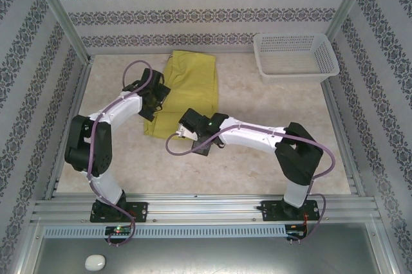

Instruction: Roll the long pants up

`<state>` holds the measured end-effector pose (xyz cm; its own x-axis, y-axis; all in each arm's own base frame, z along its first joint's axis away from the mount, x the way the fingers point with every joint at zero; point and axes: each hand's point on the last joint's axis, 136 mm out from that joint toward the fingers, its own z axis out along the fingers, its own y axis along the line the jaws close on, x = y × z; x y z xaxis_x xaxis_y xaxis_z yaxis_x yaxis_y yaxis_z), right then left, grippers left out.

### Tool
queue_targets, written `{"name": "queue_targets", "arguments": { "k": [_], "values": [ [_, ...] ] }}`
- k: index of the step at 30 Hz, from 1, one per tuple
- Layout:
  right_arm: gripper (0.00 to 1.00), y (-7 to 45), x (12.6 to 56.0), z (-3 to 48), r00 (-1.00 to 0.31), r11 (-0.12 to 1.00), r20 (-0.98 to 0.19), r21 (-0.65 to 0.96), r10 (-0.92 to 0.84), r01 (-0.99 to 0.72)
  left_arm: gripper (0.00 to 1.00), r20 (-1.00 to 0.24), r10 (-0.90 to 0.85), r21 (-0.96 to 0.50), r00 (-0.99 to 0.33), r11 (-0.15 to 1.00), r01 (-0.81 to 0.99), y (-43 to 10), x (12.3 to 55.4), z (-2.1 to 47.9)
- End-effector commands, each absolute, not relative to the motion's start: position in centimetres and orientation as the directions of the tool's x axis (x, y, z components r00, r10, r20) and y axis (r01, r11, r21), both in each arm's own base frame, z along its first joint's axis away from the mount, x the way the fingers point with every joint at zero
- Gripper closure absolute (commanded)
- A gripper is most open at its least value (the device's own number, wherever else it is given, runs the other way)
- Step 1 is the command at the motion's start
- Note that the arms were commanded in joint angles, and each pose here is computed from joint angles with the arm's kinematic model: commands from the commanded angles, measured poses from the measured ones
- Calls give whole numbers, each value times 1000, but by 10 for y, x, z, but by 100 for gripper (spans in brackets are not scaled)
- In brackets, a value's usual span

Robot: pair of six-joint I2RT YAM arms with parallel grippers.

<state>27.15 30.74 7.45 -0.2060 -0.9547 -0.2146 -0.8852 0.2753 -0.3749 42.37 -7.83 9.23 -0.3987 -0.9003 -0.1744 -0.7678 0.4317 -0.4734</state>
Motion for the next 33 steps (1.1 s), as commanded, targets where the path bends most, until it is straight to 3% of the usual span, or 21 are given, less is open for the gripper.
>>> {"name": "queue_targets", "arguments": {
  "k": [1,9,12,14,18,19,27,33],
  "values": [
    [13,309,286,68,-152,215,-173,-448,-973,-868,0,-100,-907,-543,-410,395,-741,-69,427,99],
    [13,314,302,38,-112,149,-107,-465,-988,-873,0,-51,-889,-607,-456,390,-692,-63,425,123],
    [20,313,319,27,-105,145,-109,-475,-988,-868,0,-46,-881,-616,-472,397,-681,-63,421,130],
    [35,311,328,22,-125,166,-122,-443,-985,-881,0,-37,-878,-616,-477,396,-681,-63,417,131],
    [95,310,338,26,-191,241,-173,-342,-966,-908,0,-29,-874,-622,-486,396,-675,-64,404,135],
    [100,311,339,28,-205,256,-187,-318,-961,-913,0,-30,-872,-621,-488,399,-675,-64,400,136],
    [100,325,330,70,-368,395,-281,-43,-886,-918,0,-23,-878,-622,-477,386,-681,-63,374,138],
    [100,333,325,100,-444,431,-287,108,-849,-896,0,5,-873,-634,-488,374,-676,-76,367,138]
  ]
}}
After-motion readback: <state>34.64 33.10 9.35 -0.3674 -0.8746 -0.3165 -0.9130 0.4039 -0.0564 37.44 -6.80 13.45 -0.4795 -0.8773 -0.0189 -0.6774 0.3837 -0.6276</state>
